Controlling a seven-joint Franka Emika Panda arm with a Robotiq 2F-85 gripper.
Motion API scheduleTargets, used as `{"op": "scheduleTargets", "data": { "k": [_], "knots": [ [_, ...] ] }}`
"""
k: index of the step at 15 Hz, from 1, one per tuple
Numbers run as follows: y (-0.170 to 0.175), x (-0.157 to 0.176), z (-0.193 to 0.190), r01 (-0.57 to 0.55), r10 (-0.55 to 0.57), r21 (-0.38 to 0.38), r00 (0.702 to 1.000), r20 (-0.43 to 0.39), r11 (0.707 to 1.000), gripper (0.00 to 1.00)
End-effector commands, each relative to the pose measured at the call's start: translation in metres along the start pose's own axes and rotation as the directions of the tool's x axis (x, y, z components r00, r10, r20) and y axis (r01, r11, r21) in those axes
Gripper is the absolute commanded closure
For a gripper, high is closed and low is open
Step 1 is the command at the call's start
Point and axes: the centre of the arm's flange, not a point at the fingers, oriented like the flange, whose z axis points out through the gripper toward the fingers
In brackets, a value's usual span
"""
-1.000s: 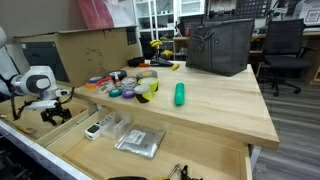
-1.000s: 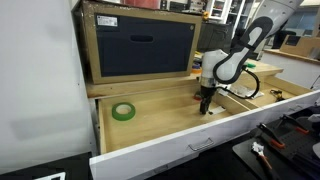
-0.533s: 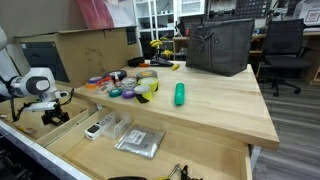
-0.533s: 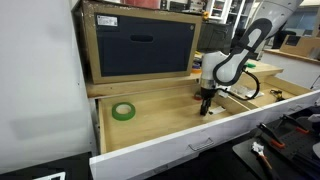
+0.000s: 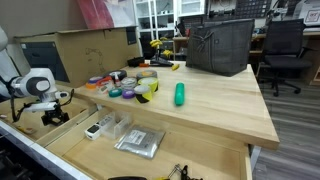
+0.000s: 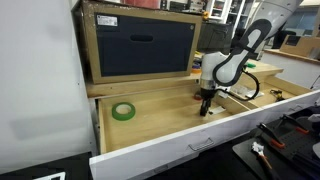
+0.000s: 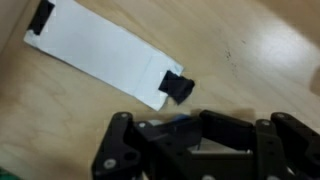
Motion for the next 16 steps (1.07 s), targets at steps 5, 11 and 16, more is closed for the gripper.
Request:
{"op": "scheduleTargets", "data": {
  "k": [5, 11, 16],
  "knots": [
    [-0.014, -0.023, -0.013, 0.032, -0.033, -0.022, 0.998, -0.049, 0.999, 1.0],
    [-0.039, -0.069, -0.057, 0.089, -0.099, -0.084, 0.987, -0.123, 0.992, 1.0],
    [-0.054, -0.086, -0.082, 0.056, -0.076, -0.142, 0.987, -0.14, 0.988, 0.98]
  ]
}}
